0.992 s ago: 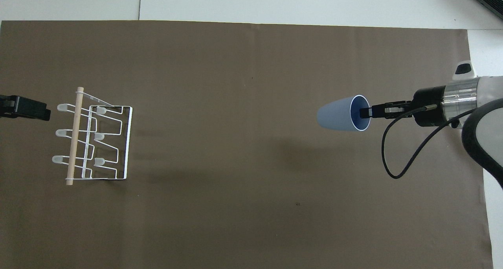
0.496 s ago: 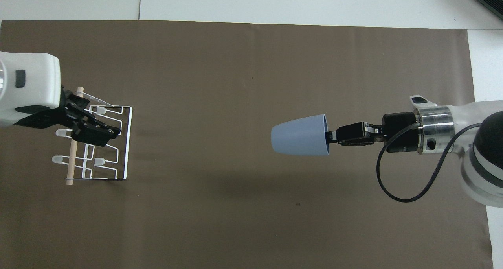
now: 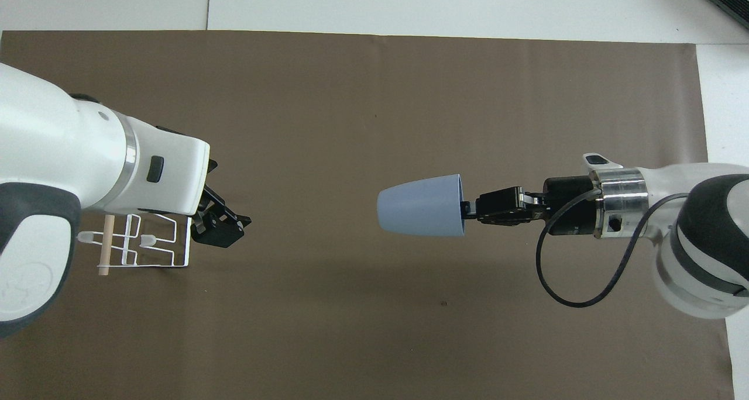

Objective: Hang cup on cup holder
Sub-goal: 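Carry the cup toward the left gripper while the left gripper approaches, then grasp the cup base with the left gripper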

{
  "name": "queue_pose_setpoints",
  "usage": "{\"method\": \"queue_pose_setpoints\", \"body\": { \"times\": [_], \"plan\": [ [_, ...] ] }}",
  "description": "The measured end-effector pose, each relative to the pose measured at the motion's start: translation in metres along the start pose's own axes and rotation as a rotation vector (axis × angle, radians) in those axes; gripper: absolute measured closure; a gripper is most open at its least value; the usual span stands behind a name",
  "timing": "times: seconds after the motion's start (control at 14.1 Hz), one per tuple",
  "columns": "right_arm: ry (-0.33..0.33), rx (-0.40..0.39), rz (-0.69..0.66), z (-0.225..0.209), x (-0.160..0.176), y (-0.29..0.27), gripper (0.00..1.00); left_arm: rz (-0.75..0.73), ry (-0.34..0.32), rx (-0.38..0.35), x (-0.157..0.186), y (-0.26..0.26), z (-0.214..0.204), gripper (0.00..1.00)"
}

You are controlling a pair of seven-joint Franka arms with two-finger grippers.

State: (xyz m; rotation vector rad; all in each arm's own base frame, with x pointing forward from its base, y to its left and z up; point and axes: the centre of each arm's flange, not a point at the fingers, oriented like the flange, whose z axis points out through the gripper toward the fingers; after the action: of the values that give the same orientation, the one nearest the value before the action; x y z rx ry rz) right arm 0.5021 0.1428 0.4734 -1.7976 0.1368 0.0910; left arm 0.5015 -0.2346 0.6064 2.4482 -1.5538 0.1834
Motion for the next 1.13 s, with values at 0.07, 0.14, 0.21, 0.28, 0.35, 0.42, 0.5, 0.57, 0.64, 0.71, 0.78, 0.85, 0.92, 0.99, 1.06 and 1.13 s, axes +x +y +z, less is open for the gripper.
{"method": "queue_pose_setpoints", "body": {
  "times": [0.07, 0.14, 0.21, 0.28, 0.35, 0.42, 0.5, 0.57, 0.64, 0.71, 0.78, 0.85, 0.92, 0.99, 1.06, 1.13],
  "plan": [
    [0.003, 0.009, 0.008, 0.009, -0.003, -0.002, 0.96, 0.03, 0.006, -0.005, 0.002, 0.002, 0.004, 0.0],
    [0.007, 0.013, 0.013, 0.019, -0.006, -0.004, 0.96, 0.055, 0.009, -0.008, 0.006, 0.005, 0.008, 0.0],
    [0.009, 0.013, 0.017, 0.028, -0.008, -0.006, 0.96, 0.085, 0.011, -0.008, 0.011, 0.009, 0.01, 0.0],
    [0.011, 0.018, 0.019, 0.038, -0.011, -0.008, 0.96, 0.123, 0.014, -0.008, 0.017, 0.016, 0.013, 0.0],
    [0.015, 0.023, 0.022, 0.047, -0.013, -0.01, 0.96, 0.167, 0.015, -0.009, 0.024, 0.025, 0.015, 0.0],
    [0.019, 0.026, 0.024, 0.055, -0.015, -0.012, 0.96, 0.205, 0.017, -0.012, 0.031, 0.034, 0.017, 0.0],
    [0.025, 0.03, 0.026, 0.062, -0.017, -0.013, 0.96, 0.235, 0.026, -0.01, 0.039, 0.044, 0.019, 0.0],
    [0.034, 0.032, 0.028, 0.068, -0.019, -0.014, 0.96, 0.26, 0.04, -0.001, 0.049, 0.054, 0.021, 0.0],
    [0.039, 0.027, 0.027, 0.073, -0.02, -0.015, 0.96, 0.276, 0.048, 0.003, 0.055, 0.062, 0.022, 0.0],
    [0.044, 0.023, 0.027, 0.078, -0.022, -0.015, 0.96, 0.284, 0.051, 0.005, 0.057, 0.065, 0.022, 0.0],
    [0.045, 0.019, 0.026, 0.081, -0.023, -0.015, 0.96, 0.288, 0.052, 0.005, 0.058, 0.066, 0.023, 0.0],
    [0.045, 0.018, 0.027, 0.081, -0.023, -0.015, 0.96, 0.291, 0.053, 0.006, 0.058, 0.065, 0.022, 0.0],
    [0.046, 0.018, 0.027, 0.081, -0.023, -0.015, 0.96, 0.296, 0.055, 0.007, 0.058, 0.065, 0.022, 0.0],
    [0.047, 0.018, 0.027, 0.081, -0.023, -0.014, 0.96, 0.303, 0.059, 0.007, 0.06, 0.068, 0.023, 0.0],
    [0.048, 0.018, 0.028, 0.08, -0.022, -0.014, 0.96, 0.313, 0.062, 0.007, 0.063, 0.073, 0.024, 0.0],
    [0.048, 0.018, 0.028, 0.08, -0.022, -0.014, 0.96, 0.322, 0.064, 0.006, 0.067, 0.078, 0.027, 0.0]
  ]
}}
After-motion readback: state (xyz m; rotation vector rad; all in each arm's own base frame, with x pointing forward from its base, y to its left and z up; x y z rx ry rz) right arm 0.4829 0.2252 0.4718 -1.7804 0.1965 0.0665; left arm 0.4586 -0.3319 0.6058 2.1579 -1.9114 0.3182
